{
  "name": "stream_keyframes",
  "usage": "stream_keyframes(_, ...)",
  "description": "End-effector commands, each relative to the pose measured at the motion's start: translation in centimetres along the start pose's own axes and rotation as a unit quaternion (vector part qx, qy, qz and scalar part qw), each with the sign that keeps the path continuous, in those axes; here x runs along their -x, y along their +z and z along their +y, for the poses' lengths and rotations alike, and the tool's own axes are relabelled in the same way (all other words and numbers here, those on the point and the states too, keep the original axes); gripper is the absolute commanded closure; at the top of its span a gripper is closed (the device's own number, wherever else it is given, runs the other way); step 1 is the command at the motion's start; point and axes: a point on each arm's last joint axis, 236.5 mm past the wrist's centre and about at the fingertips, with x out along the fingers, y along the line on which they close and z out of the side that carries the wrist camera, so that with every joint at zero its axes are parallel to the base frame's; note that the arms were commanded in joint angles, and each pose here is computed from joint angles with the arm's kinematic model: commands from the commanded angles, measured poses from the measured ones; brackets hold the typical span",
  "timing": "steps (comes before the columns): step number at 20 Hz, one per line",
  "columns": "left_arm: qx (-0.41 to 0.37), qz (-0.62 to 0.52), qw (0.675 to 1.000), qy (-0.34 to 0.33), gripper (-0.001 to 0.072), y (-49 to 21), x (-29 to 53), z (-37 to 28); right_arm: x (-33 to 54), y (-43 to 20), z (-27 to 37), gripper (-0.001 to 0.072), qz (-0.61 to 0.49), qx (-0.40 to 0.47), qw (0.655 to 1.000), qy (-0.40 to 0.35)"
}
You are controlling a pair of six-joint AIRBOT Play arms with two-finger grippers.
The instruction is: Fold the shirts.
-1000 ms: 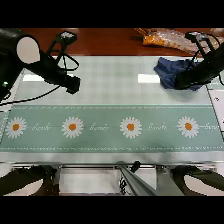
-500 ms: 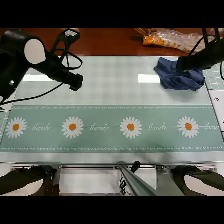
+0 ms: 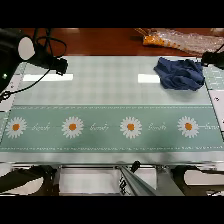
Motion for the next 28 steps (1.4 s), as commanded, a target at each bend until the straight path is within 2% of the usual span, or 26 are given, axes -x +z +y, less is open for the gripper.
stream_keyframes(1,0.009,0.003,1.0,-0.004,0.0025,0.0,-0.8,0.0,-4.8,-2.5,-0.6,0.0103,0.047,-0.035,0.997,0.042)
stream_keyframes(8,0.012,0.022,0.999,-0.02,0.0026,-0.6,-2.4,-1.1,-10.6,-6.1,3.7,0.0102,0.1,0.007,0.993,0.069)
stream_keyframes(11,0.012,0.027,0.999,-0.02,0.0026,-0.8,-2.4,-1.1,-13.1,-8.2,3.9,0.0114,0.126,0.037,0.99,0.041)
stream_keyframes(13,0.012,0.033,0.999,-0.02,0.0026,-1.1,-2.4,-1.1,-14.3,-9.3,4.2,0.0218,0.14,0.072,0.987,0.024)
stream_keyframes(14,0.012,0.034,0.999,-0.02,0.0027,-1.2,-2.3,-1.1,-14.4,-9.5,4.2,0.048,0.141,0.095,0.985,0.012)
stream_keyframes(15,0.012,0.035,0.999,-0.02,0.0026,-1.2,-2.3,-1.1,-14.0,-9.0,3.9,0.0674,0.136,0.115,0.984,-0.002)
stream_keyframes(18,0.013,0.041,0.999,-0.02,0.0026,-1.3,-1.8,-0.9,-10.2,-4.0,4.0,0.0676,0.069,0.147,0.986,-0.024)
stream_keyframes(22,0.024,0.014,0.999,-0.015,0.0027,1.2,1.2,0.1,3.6,8.8,5.9,0.0676,-0.141,0.112,0.984,0.003)
stream_keyframes(25,0.038,-0.038,0.999,-0.009,0.0027,4.7,6.1,1.5,19.5,15.2,8.5,0.0676,-0.309,0.082,0.946,0.059)
stream_keyframes(28,0.053,-0.119,0.991,-0.008,0.0027,8.1,13.7,2.8,33.5,16.0,10.6,0.0676,-0.422,0.1,0.897,0.09)
